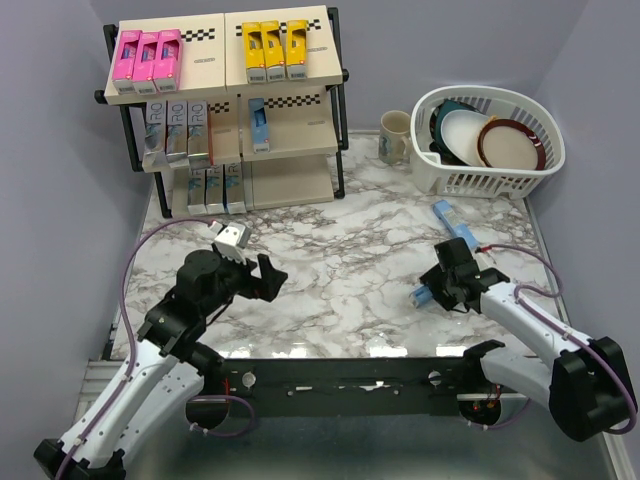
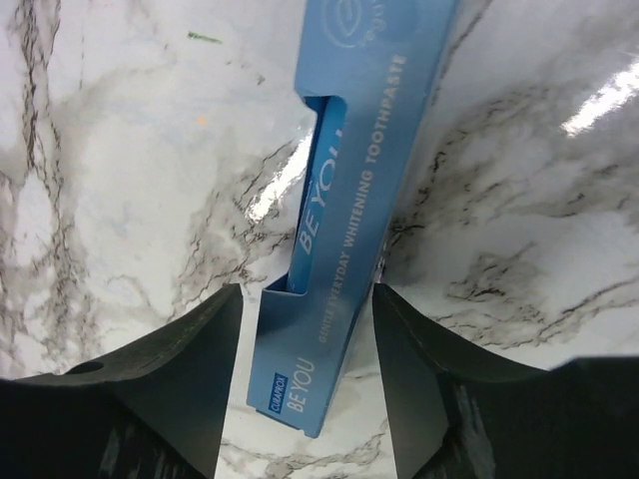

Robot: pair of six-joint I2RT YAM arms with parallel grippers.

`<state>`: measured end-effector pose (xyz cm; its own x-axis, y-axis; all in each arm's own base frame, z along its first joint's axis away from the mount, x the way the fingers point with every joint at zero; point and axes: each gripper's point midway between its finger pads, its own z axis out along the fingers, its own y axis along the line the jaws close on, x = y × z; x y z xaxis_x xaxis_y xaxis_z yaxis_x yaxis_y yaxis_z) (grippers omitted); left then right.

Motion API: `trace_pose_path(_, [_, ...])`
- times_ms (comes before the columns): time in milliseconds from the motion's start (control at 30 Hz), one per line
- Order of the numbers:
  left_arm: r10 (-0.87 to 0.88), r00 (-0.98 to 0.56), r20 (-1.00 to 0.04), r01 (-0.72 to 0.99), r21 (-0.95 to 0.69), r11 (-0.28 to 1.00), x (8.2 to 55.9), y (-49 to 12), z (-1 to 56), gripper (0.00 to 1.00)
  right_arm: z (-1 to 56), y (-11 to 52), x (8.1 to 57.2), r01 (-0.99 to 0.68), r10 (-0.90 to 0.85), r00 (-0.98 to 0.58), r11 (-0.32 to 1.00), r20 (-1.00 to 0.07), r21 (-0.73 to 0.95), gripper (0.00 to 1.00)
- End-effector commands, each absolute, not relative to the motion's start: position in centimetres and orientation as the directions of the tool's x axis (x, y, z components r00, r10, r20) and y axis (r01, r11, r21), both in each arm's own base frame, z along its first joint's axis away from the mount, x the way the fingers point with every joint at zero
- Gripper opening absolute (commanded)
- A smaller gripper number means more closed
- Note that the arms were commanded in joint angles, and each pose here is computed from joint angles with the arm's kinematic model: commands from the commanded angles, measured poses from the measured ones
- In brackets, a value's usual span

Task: Place and organize the toothpastes onto the shelf
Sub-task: Pick up the toothpaste from the center of the board.

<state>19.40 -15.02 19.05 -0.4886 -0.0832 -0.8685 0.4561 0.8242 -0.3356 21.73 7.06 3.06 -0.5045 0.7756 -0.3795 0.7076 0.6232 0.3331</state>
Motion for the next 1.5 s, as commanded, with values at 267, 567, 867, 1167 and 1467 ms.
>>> trace_pose_path(267, [-0.114,-0.623,-0.774,0.47,-0.487,0.736,18.7,-18.1,17.4,0.99,1.2,8.9,22.7,0.611,0.716,-0.597,0.698,-0.362,0.373,0.58])
trace_pose_path(567, [-0.201,-0.685,-0.701,0.451,-0.624,0.638,17.7,-21.4,17.6,0.99,2.6,9.2,24.0,0.534,0.717,-0.553,0.696,-0.425,0.48,0.38])
trace_pose_path(867, [-0.337,-0.608,-0.719,0.452,-0.661,0.599,18.8,-24.4,18.9,0.99,7.5,11.7,25.5,0.275,0.737,-0.487,0.639,-0.469,0.719,0.33])
trace_pose_path(1167, [-0.368,-0.482,-0.795,0.554,-0.602,0.576,18.8,-28.6,20.7,0.99,12.8,13.7,24.8,-0.017,0.744,-0.441,0.552,-0.502,0.834,0.31])
trace_pose_path(1467, [-0.295,-0.334,-0.895,0.647,-0.445,0.618,18.0,-34.4,21.9,0.99,14.5,15.6,23.5,-0.156,0.733,-0.482,0.467,-0.479,0.871,0.31])
